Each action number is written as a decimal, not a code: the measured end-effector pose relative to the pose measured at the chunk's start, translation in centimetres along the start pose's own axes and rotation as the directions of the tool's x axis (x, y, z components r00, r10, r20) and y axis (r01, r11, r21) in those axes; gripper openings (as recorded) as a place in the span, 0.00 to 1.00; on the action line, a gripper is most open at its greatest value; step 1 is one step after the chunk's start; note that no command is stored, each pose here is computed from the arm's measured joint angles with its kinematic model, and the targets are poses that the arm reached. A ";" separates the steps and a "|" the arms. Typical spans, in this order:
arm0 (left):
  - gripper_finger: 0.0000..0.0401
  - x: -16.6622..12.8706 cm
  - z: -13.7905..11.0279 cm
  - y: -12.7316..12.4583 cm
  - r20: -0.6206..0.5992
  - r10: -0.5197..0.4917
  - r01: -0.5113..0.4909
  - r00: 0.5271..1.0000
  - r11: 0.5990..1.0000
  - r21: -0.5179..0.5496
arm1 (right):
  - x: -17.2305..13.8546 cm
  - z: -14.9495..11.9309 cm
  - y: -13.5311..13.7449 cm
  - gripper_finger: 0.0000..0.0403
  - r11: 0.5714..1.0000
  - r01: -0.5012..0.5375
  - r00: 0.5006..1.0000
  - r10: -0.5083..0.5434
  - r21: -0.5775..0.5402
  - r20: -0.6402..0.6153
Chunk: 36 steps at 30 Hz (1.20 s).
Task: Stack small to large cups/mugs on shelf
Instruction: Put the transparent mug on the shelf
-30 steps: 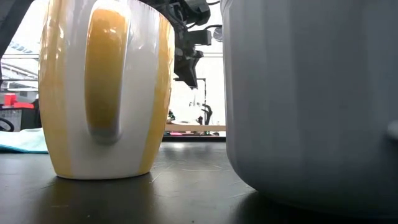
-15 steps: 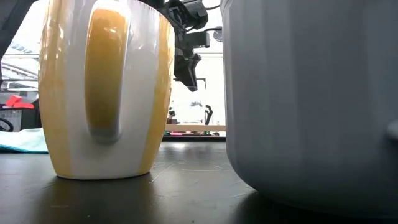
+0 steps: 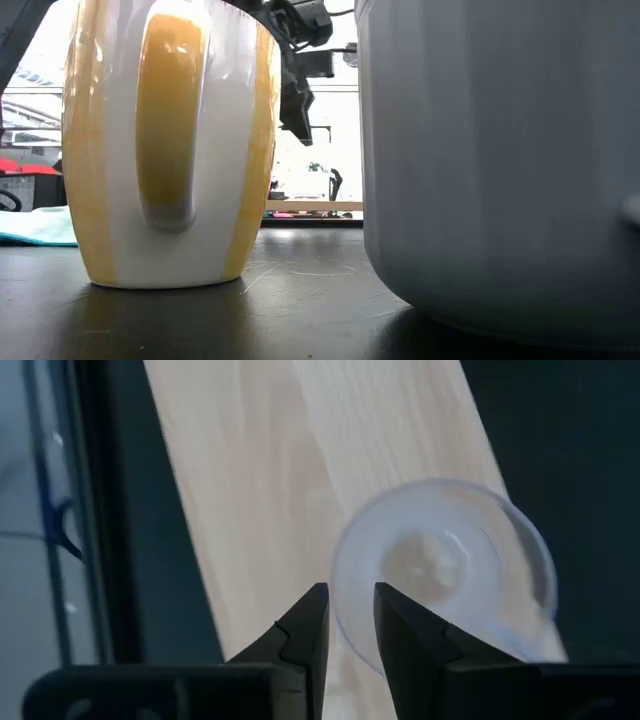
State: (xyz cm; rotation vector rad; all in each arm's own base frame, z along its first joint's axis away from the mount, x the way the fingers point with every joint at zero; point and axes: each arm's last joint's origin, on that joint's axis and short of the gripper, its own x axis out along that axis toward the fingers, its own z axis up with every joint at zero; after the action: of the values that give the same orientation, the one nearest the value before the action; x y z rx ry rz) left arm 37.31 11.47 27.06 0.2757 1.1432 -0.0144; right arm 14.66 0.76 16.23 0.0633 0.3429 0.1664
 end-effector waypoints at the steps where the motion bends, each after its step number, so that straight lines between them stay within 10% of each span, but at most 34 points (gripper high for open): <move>1: 0.21 0.0 -0.1 -0.2 -0.012 -0.011 0.011 1.000 1.000 -0.016 | 0.0 0.0 0.0 0.00 1.000 0.000 1.000 0.000 0.000 0.000; 22: 0.21 -4.0 3.4 -1.9 0.151 -0.145 0.172 0.978 0.968 -0.183 | 0.0 0.0 0.0 0.00 1.000 0.000 1.000 0.000 -0.001 0.001; 36: 0.20 -3.8 2.7 -1.3 -0.023 0.154 -0.155 0.988 0.980 -0.121 | 0.0 0.4 0.0 0.00 1.000 -0.001 0.999 0.002 -0.030 0.039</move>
State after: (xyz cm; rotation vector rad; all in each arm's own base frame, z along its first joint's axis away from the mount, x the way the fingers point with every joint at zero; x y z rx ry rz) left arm 37.96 9.13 31.27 0.2548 1.1287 0.1948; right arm 14.78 0.76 16.60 0.0373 0.3014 0.1715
